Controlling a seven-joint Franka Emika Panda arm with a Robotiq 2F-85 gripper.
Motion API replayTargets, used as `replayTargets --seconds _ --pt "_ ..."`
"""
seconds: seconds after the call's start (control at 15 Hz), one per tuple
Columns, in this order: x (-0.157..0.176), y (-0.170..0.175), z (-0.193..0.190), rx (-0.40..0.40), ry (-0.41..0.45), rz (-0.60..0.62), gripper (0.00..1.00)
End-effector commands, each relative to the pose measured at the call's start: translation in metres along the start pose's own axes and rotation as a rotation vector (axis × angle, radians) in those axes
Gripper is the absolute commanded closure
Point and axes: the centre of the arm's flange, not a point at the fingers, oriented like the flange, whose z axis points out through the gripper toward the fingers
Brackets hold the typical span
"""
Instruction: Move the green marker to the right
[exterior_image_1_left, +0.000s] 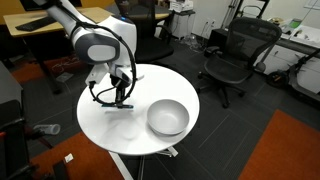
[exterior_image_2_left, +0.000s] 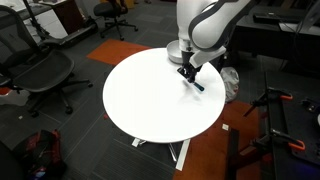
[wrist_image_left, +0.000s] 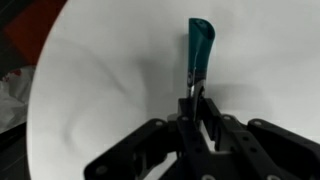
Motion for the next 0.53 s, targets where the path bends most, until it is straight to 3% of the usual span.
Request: replayTargets --seconds 0.0,0.47 --pt "-0.026 0.036 -0.005 -0.008 -0.01 0.072 0.95" --pt "-0.017 0.08 0.006 -0.027 0.027 0.227 0.95"
